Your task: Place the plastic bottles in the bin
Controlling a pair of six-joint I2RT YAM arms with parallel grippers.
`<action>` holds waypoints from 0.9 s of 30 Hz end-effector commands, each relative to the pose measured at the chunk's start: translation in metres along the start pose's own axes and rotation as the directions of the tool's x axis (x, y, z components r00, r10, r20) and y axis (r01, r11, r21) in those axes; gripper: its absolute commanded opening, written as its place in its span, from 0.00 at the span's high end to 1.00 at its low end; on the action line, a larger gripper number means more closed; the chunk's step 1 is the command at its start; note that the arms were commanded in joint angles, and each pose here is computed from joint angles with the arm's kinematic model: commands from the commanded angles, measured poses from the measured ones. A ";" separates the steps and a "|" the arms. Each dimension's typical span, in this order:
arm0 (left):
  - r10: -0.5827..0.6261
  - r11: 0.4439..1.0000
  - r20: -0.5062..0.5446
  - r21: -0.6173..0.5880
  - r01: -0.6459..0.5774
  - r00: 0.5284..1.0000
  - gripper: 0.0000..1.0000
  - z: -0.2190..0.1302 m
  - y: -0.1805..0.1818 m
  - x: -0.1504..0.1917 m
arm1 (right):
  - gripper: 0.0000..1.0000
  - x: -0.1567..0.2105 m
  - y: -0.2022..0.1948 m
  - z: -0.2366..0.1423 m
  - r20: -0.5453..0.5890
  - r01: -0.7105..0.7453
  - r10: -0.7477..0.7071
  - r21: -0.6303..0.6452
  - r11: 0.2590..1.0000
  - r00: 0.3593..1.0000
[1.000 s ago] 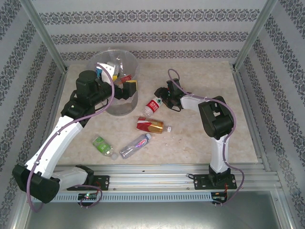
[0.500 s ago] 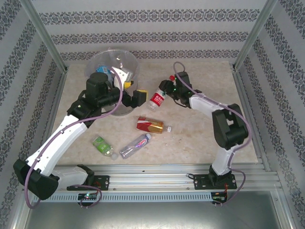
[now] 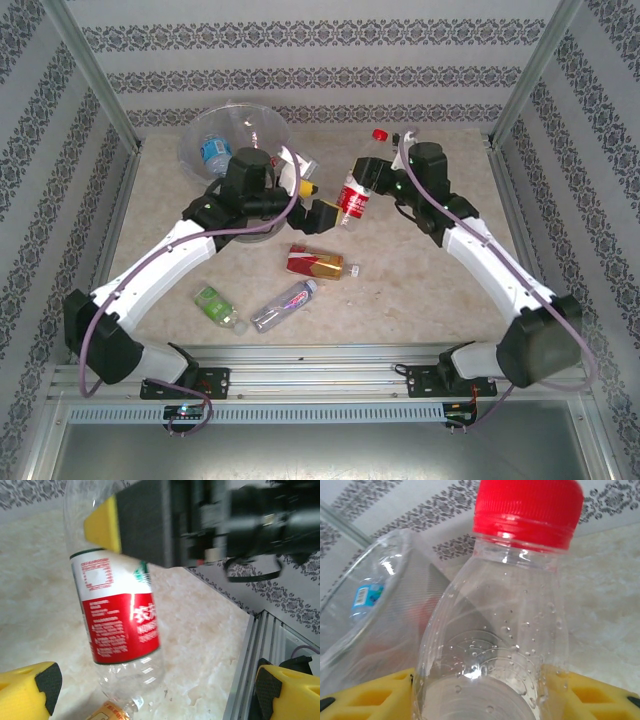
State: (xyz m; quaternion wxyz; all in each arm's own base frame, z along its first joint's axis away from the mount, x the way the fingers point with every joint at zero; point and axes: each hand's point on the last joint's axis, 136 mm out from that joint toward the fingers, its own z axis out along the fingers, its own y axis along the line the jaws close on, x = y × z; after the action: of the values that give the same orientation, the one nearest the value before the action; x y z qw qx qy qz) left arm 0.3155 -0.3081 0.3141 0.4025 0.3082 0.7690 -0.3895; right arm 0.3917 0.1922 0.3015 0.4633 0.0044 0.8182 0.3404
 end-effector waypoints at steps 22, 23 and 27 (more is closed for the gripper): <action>-0.074 0.967 0.027 0.245 0.065 0.997 0.34 0.072 -0.032 -0.013 | 0.39 0.023 0.029 -0.045 -0.034 0.104 -0.107 -0.075 0.992 0.994; -0.078 0.966 0.024 0.249 0.070 0.997 0.35 0.073 -0.032 -0.012 | 0.39 0.023 0.030 -0.046 -0.031 0.106 -0.109 -0.077 0.991 0.994; -0.077 0.965 0.024 0.251 0.068 0.997 0.48 0.074 -0.033 -0.012 | 0.38 0.023 0.030 -0.046 -0.028 0.105 -0.108 -0.081 0.991 0.994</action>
State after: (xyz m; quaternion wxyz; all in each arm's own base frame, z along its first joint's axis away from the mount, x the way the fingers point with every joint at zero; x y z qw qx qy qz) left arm 0.3295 -0.3758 0.2838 0.3427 0.3009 0.7506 -0.4781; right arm 0.3421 0.1918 0.3082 0.4587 -0.0449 0.8213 0.3362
